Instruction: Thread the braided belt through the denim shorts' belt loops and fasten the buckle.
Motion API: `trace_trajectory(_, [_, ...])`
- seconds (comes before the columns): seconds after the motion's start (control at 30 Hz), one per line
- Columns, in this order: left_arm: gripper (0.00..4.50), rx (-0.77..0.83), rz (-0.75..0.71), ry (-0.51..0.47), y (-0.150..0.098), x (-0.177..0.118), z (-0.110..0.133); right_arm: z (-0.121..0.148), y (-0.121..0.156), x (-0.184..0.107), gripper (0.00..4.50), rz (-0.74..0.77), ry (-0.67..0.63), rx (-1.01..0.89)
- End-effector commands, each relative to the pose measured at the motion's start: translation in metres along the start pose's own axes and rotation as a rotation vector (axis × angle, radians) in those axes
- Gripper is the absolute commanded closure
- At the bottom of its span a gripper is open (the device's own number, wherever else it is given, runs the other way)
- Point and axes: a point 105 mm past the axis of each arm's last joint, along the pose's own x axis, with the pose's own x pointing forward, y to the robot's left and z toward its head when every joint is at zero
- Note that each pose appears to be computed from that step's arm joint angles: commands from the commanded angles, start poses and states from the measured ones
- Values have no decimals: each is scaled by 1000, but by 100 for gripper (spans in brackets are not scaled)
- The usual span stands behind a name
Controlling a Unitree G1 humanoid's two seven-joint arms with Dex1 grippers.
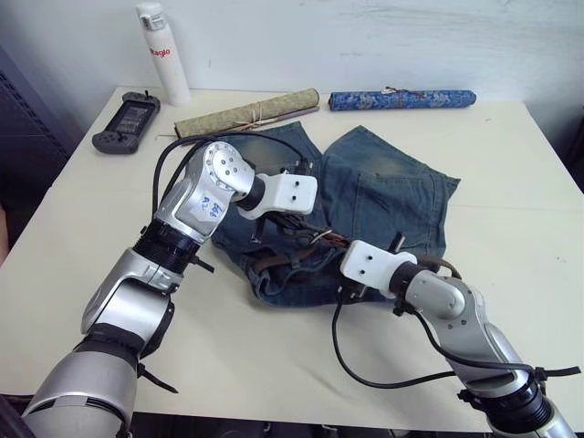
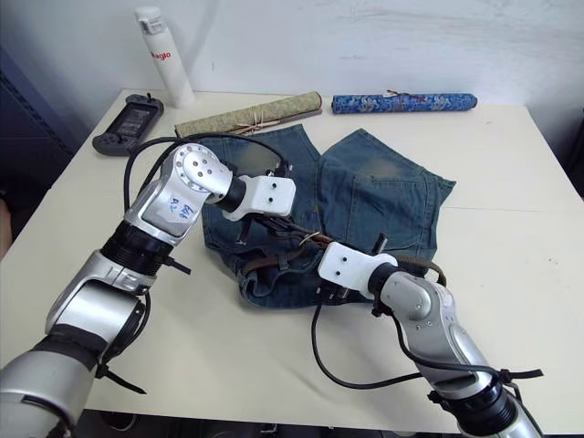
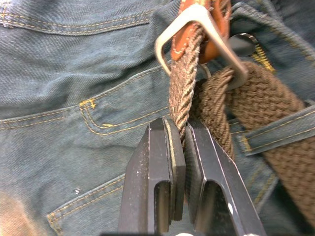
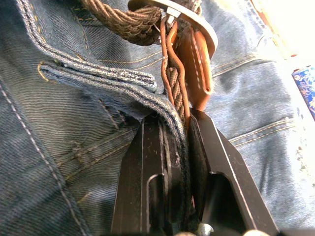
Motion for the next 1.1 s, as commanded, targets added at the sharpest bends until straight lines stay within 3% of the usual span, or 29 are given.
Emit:
trace_trajectory(0.03, [450, 66, -41, -107, -8, 3, 34, 10, -7, -2, 450, -27, -34, -10])
trace_trajectory(0.6, [450, 26, -20, -158, 4, 13, 56, 17, 1, 0, 450, 7, -57, 1])
trace_trajectory(0.97, [450, 282, -6, 10, 21, 18, 45, 19, 8, 2, 450, 43, -67, -4])
trace_trajectory(1.1, [450, 280, -75, -38, 9, 31, 59, 20, 8, 2, 450, 45, -69, -7])
